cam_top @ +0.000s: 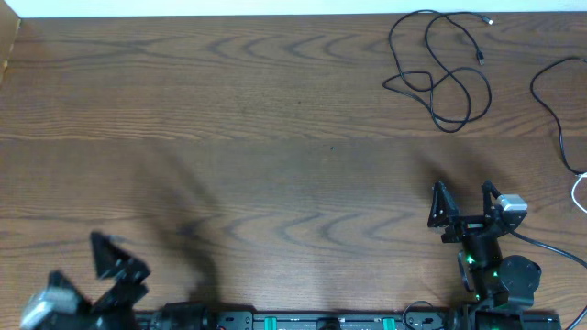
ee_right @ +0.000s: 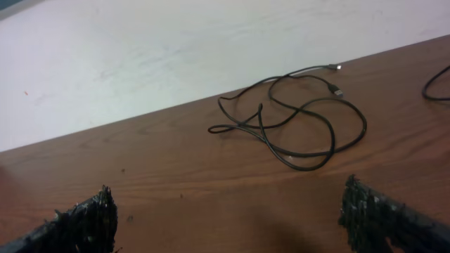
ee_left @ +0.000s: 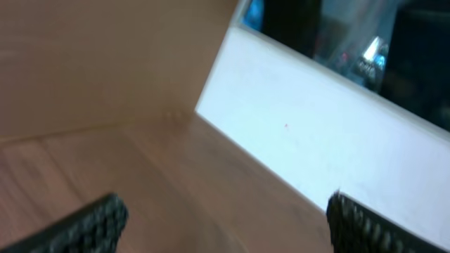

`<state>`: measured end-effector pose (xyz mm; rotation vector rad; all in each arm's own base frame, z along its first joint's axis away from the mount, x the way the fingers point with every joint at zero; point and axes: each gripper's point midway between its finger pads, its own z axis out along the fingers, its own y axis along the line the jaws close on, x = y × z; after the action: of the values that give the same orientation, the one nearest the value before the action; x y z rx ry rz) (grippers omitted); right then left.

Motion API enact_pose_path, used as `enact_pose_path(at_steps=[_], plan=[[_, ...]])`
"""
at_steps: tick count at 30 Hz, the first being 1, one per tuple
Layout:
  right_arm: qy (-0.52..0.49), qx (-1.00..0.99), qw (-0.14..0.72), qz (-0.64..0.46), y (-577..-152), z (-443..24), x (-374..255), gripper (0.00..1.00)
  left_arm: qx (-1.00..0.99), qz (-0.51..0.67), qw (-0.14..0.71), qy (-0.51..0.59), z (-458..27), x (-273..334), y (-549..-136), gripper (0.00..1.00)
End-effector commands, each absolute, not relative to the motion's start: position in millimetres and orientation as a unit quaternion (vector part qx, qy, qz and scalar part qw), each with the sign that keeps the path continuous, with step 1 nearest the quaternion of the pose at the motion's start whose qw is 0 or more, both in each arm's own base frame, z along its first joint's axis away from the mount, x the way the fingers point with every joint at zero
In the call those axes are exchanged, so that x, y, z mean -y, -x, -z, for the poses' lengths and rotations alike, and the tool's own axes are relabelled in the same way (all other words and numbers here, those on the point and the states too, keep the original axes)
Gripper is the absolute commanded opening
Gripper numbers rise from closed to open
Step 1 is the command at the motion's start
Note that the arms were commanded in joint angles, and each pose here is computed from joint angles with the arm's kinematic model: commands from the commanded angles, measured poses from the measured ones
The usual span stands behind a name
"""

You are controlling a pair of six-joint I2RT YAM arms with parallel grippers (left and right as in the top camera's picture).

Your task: Untangle cables

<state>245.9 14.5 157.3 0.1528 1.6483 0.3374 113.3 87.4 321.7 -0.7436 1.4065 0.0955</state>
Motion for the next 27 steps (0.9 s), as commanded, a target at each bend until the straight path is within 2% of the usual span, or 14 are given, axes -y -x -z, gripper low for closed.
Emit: enact_pose_path(at_steps=[1,9,20,27], plan=[[-0.073,-0.731,0.663,-0.141,-246.2,-155.6,-10.9,0.99,-0.673,-0.029,0.679,0.291,-287.2,-74.3,-148.4,0.90],[-0.073,-0.731,0.663,-0.141,-246.2,-155.6,-10.9,0.99,-0.730,-0.017,0.627,0.272,-201.4,-65.4,-193.8,0.91],[-0.073,-0.731,0.663,-0.141,-246.2,-155.6,-10.9,0.99,-0.730,0.053,0.669,0.129,-165.7,-21.0,-240.1,0.91],[-0.073,-0.731,0.663,-0.141,-246.2,-155.6,-10.9,0.99,-0.754,0.052,0.652,0.060,-139.1,-4.4,-244.1,0.90]])
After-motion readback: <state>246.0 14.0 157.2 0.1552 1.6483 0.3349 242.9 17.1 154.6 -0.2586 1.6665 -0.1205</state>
